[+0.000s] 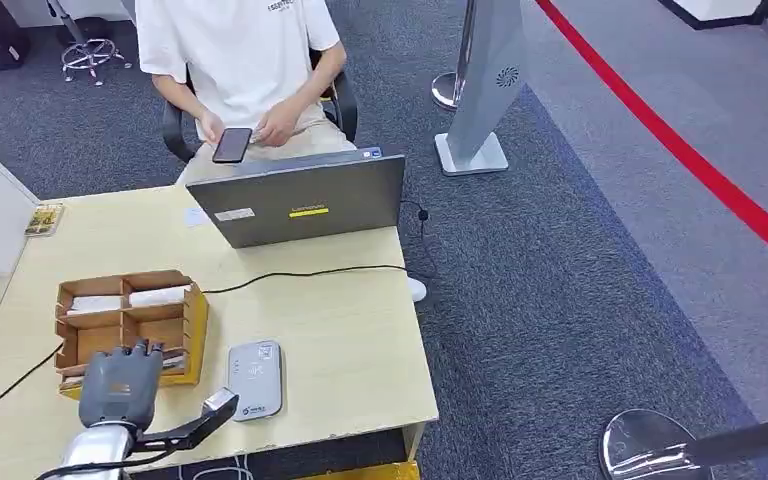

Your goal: Pass the card to the sensor for recognition and then transmit it.

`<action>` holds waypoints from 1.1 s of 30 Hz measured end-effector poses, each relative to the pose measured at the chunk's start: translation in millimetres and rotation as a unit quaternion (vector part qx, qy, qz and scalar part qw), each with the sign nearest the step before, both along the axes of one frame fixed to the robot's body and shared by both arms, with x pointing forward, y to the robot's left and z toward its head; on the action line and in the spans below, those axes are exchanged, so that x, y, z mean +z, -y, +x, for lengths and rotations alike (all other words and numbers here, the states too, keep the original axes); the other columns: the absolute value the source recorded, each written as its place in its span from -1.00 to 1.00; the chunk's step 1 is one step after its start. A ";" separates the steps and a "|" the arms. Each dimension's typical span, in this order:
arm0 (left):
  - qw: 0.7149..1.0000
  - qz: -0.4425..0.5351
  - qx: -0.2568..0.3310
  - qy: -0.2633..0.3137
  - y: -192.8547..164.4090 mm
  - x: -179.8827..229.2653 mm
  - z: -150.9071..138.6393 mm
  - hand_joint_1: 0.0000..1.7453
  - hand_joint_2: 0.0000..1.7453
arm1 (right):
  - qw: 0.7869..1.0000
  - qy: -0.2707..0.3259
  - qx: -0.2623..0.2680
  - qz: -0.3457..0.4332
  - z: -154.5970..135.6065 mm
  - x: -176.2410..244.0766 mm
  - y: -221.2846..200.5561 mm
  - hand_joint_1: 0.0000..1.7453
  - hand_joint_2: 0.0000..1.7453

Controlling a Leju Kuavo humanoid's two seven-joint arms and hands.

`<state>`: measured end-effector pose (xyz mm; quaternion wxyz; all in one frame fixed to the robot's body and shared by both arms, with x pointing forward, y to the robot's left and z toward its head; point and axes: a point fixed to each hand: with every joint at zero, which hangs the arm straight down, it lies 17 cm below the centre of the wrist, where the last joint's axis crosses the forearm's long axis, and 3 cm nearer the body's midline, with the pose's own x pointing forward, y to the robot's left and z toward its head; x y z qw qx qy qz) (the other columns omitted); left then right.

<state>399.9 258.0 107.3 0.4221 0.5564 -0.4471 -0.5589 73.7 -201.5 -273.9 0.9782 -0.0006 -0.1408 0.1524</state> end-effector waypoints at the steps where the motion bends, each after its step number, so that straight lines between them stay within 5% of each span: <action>1: 1.000 0.000 -0.002 0.000 0.7 -0.1 0.0 1.00 1.00 | 1.000 0.000 0.000 0.000 0.0 0.0 0.0 -1.00 1.00; 13: 0.999 -0.009 -0.003 0.053 -0.6 39.2 22.4 1.00 1.00 | 1.000 0.001 -0.001 -0.003 0.6 -0.1 1.2 -1.00 1.00; 33: 0.976 0.002 0.008 0.218 -33.0 232.0 102.7 1.00 1.00 | 1.000 0.004 0.008 -0.008 1.6 -0.1 2.2 -1.00 1.00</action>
